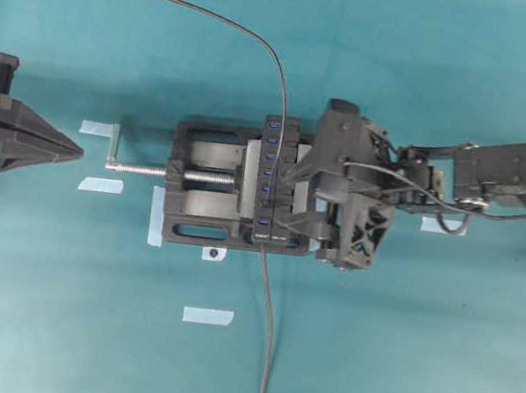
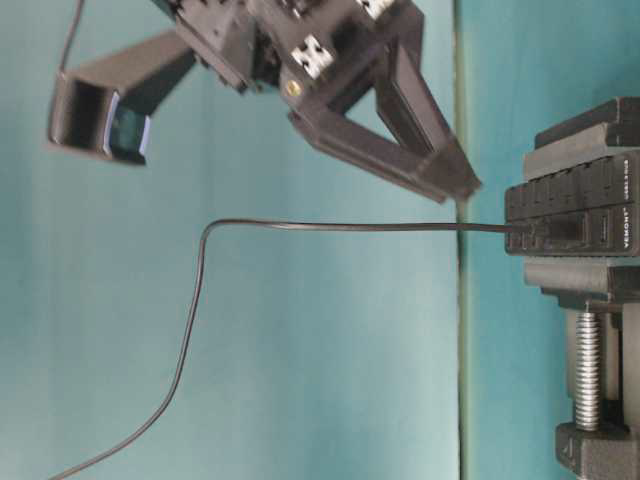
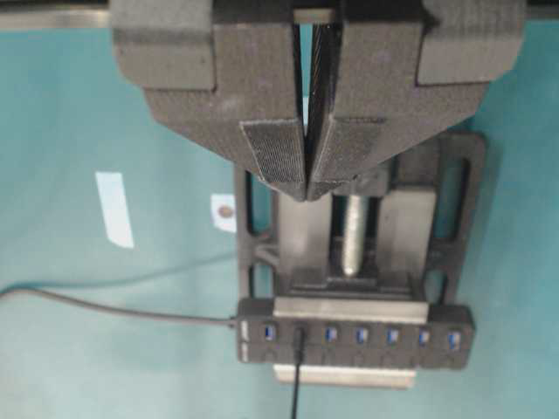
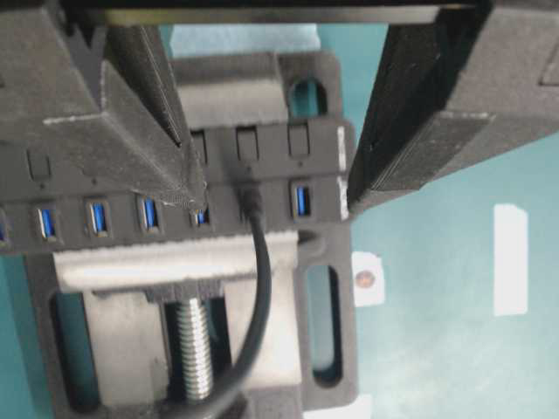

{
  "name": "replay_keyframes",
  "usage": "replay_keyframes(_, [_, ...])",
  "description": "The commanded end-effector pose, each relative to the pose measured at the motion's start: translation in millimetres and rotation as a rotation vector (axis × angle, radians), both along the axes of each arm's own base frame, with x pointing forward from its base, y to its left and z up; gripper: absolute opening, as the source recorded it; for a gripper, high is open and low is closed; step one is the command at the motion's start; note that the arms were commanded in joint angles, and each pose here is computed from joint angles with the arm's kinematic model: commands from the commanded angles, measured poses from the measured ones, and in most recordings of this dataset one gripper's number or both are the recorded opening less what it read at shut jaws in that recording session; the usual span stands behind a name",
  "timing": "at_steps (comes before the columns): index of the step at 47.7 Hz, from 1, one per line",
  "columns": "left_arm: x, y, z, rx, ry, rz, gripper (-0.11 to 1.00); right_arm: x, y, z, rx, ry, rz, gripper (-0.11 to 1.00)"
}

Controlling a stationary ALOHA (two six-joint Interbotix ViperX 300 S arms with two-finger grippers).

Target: Insert the USB into the second port from the front of the fixed hub.

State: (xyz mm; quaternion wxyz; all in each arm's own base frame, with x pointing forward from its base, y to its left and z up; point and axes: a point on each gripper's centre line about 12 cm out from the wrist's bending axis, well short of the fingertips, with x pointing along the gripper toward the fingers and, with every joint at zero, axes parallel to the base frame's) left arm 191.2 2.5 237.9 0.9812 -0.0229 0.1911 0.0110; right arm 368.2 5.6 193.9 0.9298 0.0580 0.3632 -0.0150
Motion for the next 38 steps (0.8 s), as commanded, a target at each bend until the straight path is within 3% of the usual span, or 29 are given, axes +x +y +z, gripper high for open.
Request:
replay_keyframes(1, [2.0, 0.3, 4.0, 0.0, -0.015, 0.002, 0.0, -4.3, 1.6, 16.2, 0.008, -0.047, -0.002, 0.8])
replay_keyframes(20, [1.8, 0.3, 3.4, -0.008, -0.014, 0.005, 0.0, -24.7, 1.7, 22.9, 0.008, -0.081, 0.0, 0.8])
replay_keyframes(38, [-0.8, 0.3, 5.1, -0.014, -0.028, 0.007, 0.0, -28.0, 2.0, 22.8, 0.007, -0.129, 0.001, 0.8])
